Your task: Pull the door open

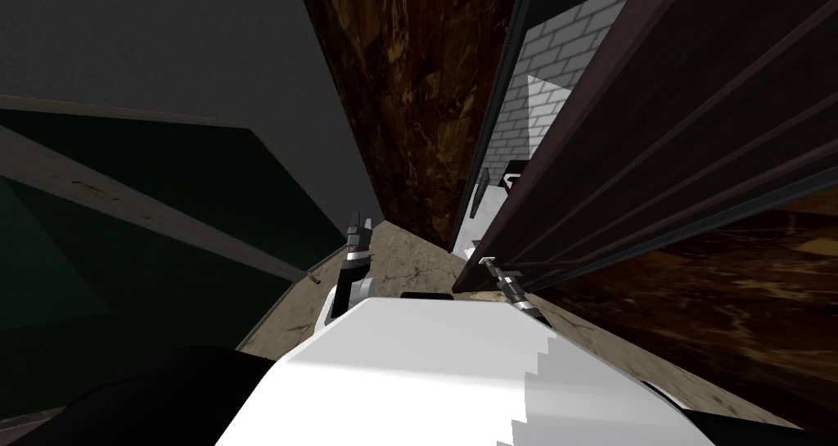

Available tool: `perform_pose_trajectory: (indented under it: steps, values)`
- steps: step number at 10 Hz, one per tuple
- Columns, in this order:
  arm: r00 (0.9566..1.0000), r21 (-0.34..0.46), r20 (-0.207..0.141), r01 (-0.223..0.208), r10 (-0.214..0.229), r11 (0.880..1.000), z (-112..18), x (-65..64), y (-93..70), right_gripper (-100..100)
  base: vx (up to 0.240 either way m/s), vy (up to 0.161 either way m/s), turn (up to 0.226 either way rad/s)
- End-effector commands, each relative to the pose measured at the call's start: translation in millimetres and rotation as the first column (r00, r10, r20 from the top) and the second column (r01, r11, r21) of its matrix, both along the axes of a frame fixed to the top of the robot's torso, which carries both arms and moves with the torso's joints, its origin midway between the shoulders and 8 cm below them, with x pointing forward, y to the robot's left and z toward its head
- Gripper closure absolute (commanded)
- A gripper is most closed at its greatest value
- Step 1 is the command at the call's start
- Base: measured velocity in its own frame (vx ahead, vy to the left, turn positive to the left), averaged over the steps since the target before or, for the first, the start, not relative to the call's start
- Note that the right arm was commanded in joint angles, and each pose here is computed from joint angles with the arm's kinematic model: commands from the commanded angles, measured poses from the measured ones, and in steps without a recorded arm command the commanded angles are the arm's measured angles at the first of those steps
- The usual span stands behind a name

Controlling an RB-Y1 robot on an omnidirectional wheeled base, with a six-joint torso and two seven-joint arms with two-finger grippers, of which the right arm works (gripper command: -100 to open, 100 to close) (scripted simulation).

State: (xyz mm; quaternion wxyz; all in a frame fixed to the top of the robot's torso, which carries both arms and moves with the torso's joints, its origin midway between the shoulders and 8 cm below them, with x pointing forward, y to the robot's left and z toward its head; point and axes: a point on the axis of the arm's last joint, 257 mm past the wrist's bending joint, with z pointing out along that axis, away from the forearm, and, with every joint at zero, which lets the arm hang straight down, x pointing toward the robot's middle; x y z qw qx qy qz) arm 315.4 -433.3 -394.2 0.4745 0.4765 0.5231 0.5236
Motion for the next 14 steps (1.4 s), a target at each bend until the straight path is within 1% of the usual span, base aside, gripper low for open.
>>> perform_pose_trajectory:
  steps: [1, 2, 3, 10, 14]
  values:
    - [1.0, -0.002, 0.002, 0.0, 0.0, 1.0, 1.6, -5.2, -2.7, 100, -0.251, -0.093, 0.216]
    - [1.0, 0.0, 0.001, -0.002, 0.002, 1.0, 0.9, -2.3, -0.4, 100, -0.103, -0.033, 0.046]
    - [1.0, 0.001, -0.002, -0.005, 0.005, 1.0, -0.5, -6.2, 0.0, 100, -0.172, -0.044, 0.169]
    - [1.0, -0.001, 0.0, -0.008, 0.008, 1.0, 0.9, -17.2, -4.0, 100, -0.205, -0.084, 0.176]
    - [1.0, -0.001, 0.001, -0.009, 0.009, 1.0, 1.6, -22.0, -5.7, 100, -0.195, -0.06, 0.123]
